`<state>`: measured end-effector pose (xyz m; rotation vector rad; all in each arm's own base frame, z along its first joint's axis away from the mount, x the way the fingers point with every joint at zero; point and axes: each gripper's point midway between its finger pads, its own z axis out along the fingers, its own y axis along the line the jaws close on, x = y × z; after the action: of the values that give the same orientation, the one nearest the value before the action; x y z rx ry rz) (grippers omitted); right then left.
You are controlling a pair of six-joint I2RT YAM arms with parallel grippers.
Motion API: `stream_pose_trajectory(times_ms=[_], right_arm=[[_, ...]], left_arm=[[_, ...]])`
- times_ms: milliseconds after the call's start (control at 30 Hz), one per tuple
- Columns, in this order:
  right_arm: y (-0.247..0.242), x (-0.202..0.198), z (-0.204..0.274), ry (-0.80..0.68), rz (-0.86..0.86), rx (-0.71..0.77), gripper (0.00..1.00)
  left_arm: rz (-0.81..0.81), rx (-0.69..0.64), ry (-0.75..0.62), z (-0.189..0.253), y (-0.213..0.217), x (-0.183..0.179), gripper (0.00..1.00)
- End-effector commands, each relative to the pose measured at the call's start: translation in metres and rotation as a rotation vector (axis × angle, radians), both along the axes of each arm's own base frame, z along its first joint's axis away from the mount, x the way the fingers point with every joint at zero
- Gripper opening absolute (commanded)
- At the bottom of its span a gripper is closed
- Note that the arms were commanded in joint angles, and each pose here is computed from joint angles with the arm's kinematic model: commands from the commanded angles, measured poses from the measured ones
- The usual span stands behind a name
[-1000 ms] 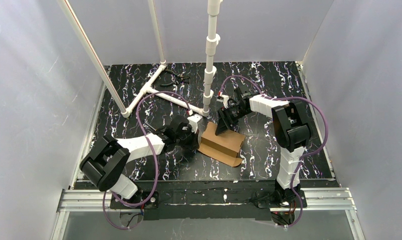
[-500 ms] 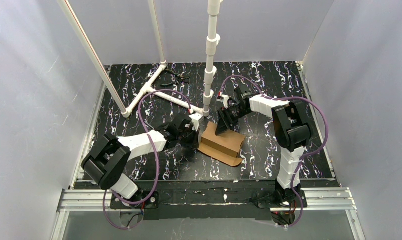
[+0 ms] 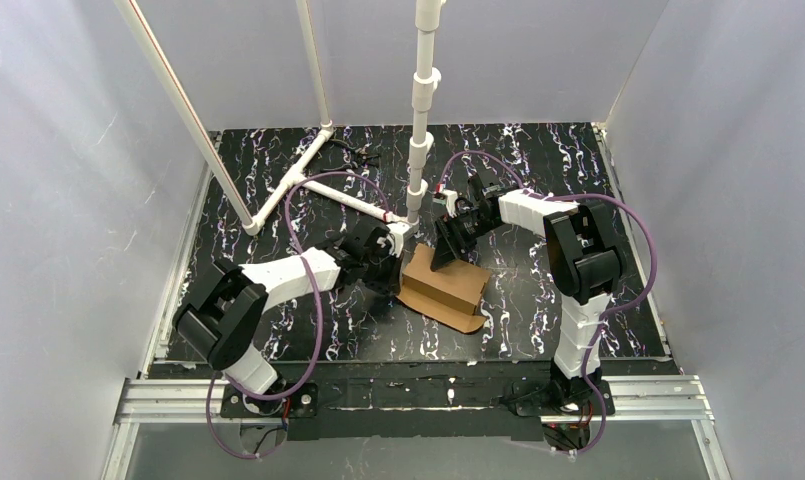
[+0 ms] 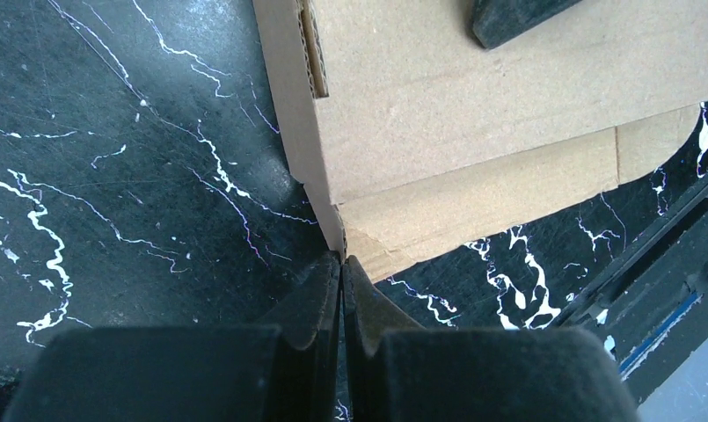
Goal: Fold the paper box
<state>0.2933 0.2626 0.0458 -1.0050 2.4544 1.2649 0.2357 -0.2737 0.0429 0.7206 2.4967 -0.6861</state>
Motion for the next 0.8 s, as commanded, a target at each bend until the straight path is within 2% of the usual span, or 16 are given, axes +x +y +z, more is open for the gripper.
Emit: stream_pose_trajectory(times_ms=[0,367,767], right_arm=[[-0.007,-0.01,-0.032,-0.01,0.028,-0.115,0.72],[-0.003,-0.013,-0.032,-0.025,0.05,-0.121,0.72],[0.002,-0.016,-0.03,-0.041,0.073,-0.123,0.72]], left_arm=[[-0.031,-0.052,-0.008,0.021,-0.016,0.012,0.0],[0.175,-0.087,0.052,0.036,-0.001,0.043,0.0],[0.191,-0.174,0.112,0.041,-0.019,0.047,0.0]])
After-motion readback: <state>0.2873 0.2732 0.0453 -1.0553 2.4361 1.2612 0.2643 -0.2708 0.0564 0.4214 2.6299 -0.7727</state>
